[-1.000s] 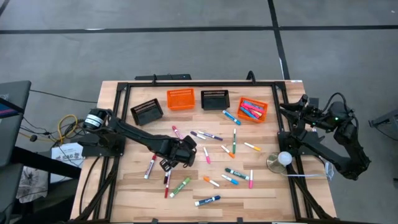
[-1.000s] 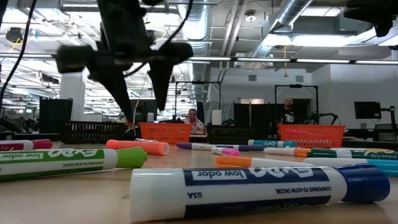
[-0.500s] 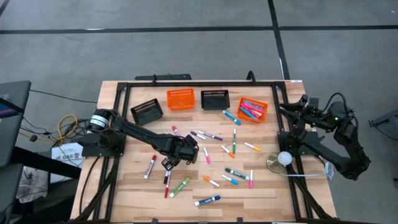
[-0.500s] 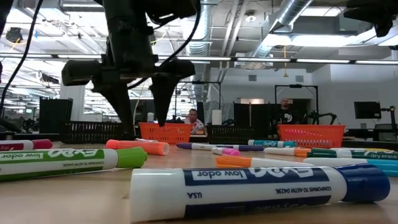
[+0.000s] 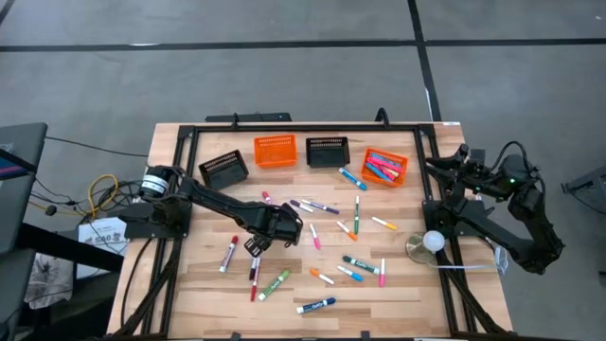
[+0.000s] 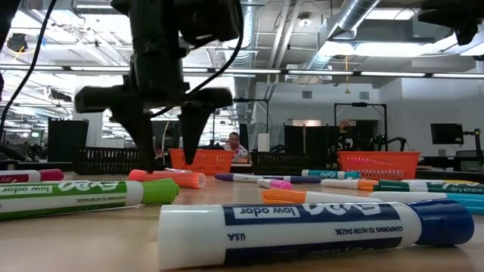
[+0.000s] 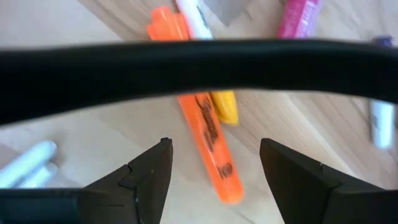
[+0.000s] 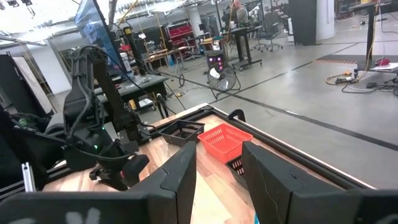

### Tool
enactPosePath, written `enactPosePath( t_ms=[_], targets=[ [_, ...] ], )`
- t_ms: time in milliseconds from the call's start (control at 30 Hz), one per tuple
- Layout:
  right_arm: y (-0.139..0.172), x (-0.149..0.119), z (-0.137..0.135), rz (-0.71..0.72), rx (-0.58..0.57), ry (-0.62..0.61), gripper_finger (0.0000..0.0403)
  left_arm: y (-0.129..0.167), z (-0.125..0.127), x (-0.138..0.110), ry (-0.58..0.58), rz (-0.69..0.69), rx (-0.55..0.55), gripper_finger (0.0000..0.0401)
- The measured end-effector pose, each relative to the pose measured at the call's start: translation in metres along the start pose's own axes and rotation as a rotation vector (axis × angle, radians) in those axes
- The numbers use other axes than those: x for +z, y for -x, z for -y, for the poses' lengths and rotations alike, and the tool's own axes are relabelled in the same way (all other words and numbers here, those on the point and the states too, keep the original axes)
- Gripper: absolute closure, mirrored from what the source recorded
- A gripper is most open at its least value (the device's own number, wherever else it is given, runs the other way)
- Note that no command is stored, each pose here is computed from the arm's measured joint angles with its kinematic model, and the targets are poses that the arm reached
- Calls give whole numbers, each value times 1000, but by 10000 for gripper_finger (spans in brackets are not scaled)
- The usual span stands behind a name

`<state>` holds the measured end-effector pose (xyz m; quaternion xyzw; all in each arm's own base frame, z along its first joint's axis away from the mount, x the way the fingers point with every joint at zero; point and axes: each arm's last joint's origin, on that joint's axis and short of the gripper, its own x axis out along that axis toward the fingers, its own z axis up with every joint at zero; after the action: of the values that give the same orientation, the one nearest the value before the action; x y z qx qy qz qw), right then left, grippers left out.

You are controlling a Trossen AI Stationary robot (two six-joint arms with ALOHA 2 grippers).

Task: Pick & Place Markers
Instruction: Put the orange marker into the right orange bin

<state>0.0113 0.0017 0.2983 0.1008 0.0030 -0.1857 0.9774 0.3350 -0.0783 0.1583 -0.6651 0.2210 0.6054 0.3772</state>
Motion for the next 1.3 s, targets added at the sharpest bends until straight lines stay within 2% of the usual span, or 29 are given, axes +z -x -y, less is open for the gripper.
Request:
enactPosePath(
  t_ms=[400, 800, 1300],
  targets=[
    [0, 0, 0, 0, 0, 2, 285, -5, 1, 5, 6, 15, 21, 160],
    [0, 0, 0, 4, -1, 2, 285, -22, 0, -3, 1, -3, 50, 160],
    [0, 0, 0, 4, 0, 3, 285, -22, -4, -7, -46, -11, 51, 160]
  ],
)
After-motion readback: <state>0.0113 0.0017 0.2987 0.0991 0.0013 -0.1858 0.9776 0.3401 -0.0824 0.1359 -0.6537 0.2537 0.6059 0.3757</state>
